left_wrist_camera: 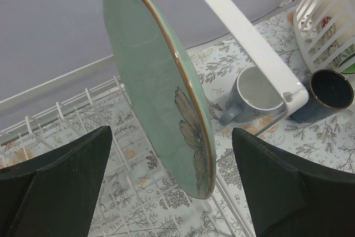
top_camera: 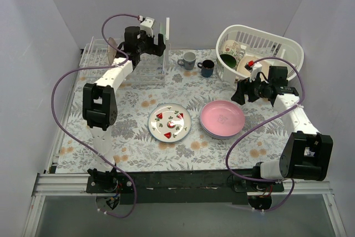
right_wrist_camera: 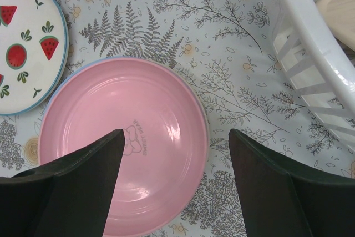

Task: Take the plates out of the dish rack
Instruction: Unload the plate from the dish rack.

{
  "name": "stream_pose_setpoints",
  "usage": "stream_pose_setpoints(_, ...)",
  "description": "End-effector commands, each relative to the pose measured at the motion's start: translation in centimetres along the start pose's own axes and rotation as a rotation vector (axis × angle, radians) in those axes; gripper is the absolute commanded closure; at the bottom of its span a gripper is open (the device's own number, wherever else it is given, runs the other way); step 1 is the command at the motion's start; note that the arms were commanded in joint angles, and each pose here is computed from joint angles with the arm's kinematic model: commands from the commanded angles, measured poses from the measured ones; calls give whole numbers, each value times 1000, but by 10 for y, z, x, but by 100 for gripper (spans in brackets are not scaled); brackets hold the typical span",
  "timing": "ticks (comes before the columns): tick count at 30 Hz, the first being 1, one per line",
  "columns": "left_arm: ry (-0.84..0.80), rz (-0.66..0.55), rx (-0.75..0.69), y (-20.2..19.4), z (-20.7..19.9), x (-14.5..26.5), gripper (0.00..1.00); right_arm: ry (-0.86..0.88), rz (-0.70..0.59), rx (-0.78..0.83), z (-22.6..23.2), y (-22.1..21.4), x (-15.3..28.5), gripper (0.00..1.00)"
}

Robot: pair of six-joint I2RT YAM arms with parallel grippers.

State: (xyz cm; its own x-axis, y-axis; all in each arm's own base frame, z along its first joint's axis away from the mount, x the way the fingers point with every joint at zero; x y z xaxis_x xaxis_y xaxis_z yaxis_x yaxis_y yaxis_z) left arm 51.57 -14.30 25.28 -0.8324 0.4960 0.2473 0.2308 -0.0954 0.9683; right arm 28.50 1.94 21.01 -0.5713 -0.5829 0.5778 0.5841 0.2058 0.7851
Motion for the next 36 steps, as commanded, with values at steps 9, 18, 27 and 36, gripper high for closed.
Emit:
stream_pose_setpoints(9, -4, -25, 2, 10, 4, -9, 35, 4, -34, 37, 2, 4, 3, 17)
stream_pose_setpoints(18, -9, -19, 13, 7, 4, -11, 61, 3, -28, 38, 3, 0, 2, 17)
stream_pose_setpoints(27, 20, -17, 38, 2, 5, -13, 85, 6, -26, 34, 2, -1, 1, 17)
stream_pose_setpoints(36, 18, -17, 63, 3, 4, -10, 100, 3, -26, 39, 2, -3, 1, 17)
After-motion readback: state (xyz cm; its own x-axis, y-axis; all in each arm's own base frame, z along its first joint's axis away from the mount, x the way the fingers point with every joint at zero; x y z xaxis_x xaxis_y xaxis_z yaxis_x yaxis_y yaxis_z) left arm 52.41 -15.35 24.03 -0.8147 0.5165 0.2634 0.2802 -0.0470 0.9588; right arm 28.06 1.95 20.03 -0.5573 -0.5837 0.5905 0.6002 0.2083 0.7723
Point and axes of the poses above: each gripper's point midway between its finger pads, its own x axis back along the fingers, its own z axis along the line the jaws close on, y = z × x, the point moved 10 cm from there along x, back along the fingers, and after that the axes turned 1 degree about -x, right-handed, at the moved point
